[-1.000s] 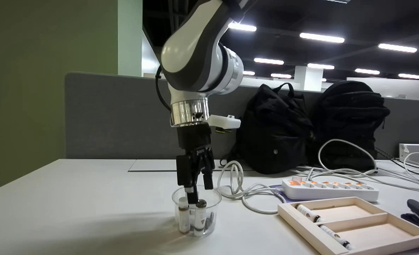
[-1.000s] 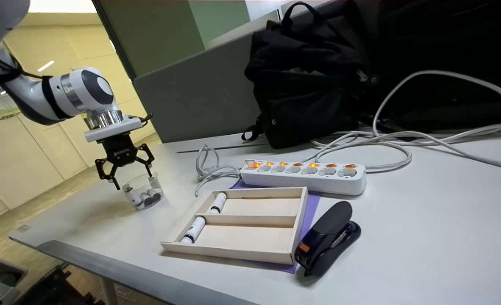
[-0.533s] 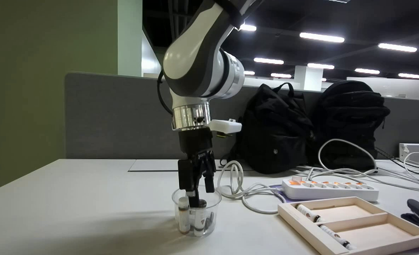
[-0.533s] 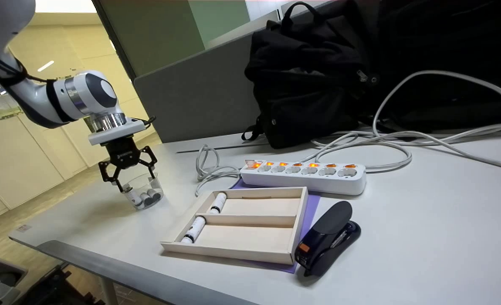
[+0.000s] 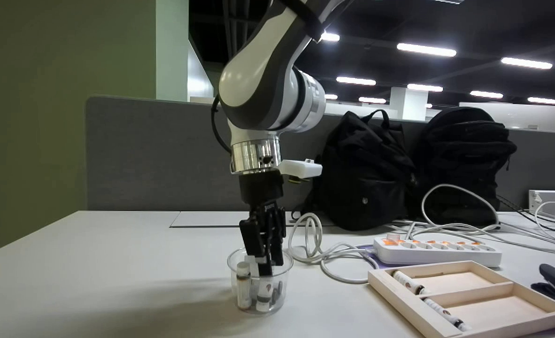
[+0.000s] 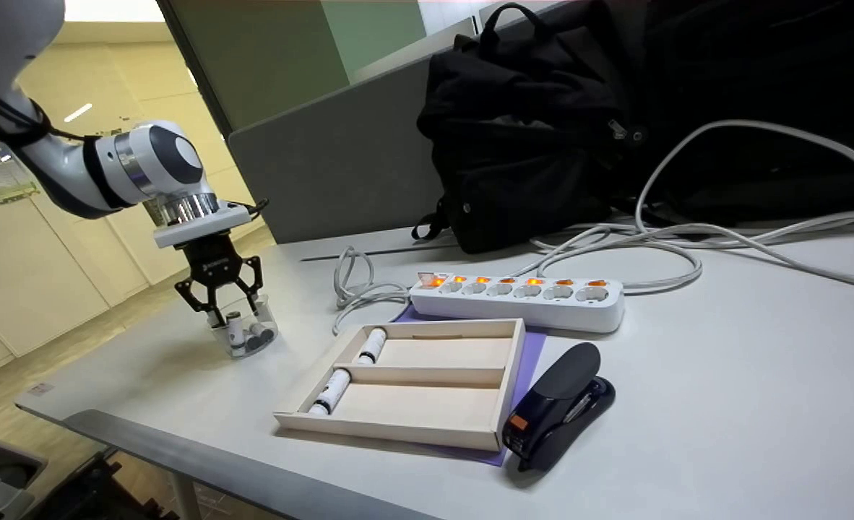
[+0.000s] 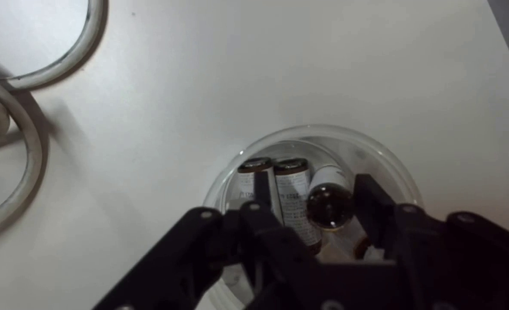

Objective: Take a bottle from the bowl and put it in the bottom compartment of the box

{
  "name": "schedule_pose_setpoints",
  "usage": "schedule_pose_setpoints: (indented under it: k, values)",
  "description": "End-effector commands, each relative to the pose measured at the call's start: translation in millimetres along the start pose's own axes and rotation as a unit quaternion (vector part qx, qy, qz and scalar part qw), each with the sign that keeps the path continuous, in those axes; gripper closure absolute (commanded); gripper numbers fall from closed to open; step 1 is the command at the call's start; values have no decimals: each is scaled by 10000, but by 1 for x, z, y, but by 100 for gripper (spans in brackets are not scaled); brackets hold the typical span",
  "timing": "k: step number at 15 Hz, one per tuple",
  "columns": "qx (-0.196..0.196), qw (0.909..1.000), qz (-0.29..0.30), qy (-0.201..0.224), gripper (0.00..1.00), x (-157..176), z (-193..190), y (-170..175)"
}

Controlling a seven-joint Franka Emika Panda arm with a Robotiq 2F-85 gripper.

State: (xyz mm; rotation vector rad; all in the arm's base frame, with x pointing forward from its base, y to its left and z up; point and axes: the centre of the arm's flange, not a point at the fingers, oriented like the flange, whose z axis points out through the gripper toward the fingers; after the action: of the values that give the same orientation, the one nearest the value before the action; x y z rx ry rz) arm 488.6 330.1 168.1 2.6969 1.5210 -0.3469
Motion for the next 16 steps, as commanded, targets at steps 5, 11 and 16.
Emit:
schedule_pose_setpoints:
  k: [5,11,16]
  values:
    - [93,9997,195,120,91,-1,-2,5]
    - [221,9965,480,640,94,-1,-45,6]
    - [320,9892,818,1169,93,-9,-104,5]
